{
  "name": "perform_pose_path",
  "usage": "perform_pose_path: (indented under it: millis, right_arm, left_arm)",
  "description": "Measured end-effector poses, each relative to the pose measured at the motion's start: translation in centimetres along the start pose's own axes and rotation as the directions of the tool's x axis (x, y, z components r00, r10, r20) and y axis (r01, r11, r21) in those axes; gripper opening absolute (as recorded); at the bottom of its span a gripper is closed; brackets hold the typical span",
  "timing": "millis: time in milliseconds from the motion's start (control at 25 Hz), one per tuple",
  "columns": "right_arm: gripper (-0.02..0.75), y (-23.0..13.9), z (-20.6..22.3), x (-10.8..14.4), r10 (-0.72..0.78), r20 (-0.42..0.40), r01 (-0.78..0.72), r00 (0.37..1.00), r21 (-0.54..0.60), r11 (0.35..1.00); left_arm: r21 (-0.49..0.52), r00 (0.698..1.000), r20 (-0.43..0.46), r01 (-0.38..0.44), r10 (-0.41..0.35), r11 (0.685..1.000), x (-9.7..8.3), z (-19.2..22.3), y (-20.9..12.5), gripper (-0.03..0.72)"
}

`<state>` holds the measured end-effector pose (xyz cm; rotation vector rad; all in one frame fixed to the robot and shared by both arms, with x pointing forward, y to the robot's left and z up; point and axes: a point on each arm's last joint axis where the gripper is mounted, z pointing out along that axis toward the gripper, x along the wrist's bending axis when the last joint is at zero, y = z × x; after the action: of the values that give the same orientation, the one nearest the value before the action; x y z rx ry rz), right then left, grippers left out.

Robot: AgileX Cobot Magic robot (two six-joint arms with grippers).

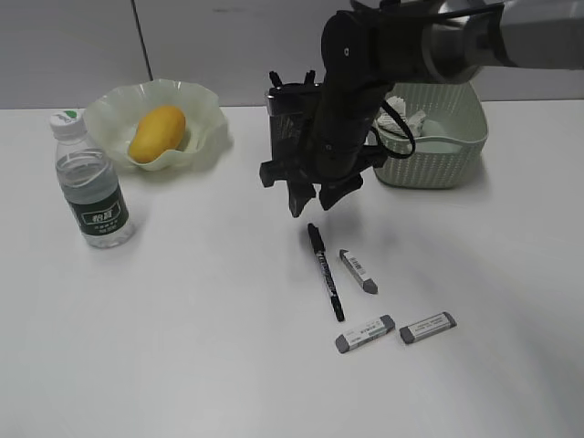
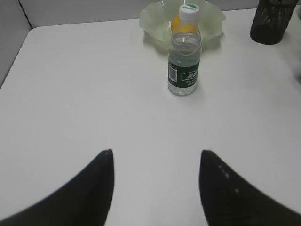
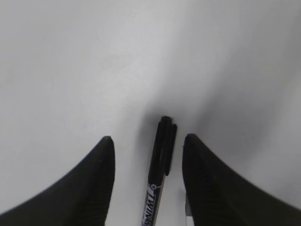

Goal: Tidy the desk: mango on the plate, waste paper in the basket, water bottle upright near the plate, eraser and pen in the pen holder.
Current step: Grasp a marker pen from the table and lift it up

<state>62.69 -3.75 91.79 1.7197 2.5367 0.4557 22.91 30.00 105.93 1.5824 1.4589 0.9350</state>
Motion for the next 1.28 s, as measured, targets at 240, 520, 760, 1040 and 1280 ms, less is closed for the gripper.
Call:
perform_pose_path:
  millis: [240,520,760,1040,1280]
  right_arm:
    - [0.382,-0.4,1.6,-0.2,0.021,0.008,-0.021,1.0,0.032,0.999]
    - [0.382,-0.8,3.1,-0.5,0.022,0.021,-0.024,1.0,0.063,0.998]
    - [0.368,-0.7,3.1,-0.6,0.011,0.035,-0.013,0.999,0.057,0.998]
    - [0.342,-0.7,3.1,-0.7,0.008,0.042,-0.01,0.999,0.055,0.998]
    - [0.25,-0.7,3.1,-0.7,0.01,0.042,-0.012,0.999,0.054,0.998]
  left_arm:
    - [0.0,1.0,0.001,0.0,0.0,1.0,0.0,0.0,0.0,0.443]
    - [0.0,1.0,0.0,0.0,0.0,1.0,0.0,0.0,0.0,0.443]
    - [0.0,1.0,0.0,0.0,0.0,1.0,0.0,0.0,0.0,0.443]
    - [0.0,1.0,0.0,0.0,0.0,1.0,0.0,0.0,0.0,0.443]
    - [0.0,1.0,0.0,0.0,0.0,1.0,0.0,0.0,0.0,0.443]
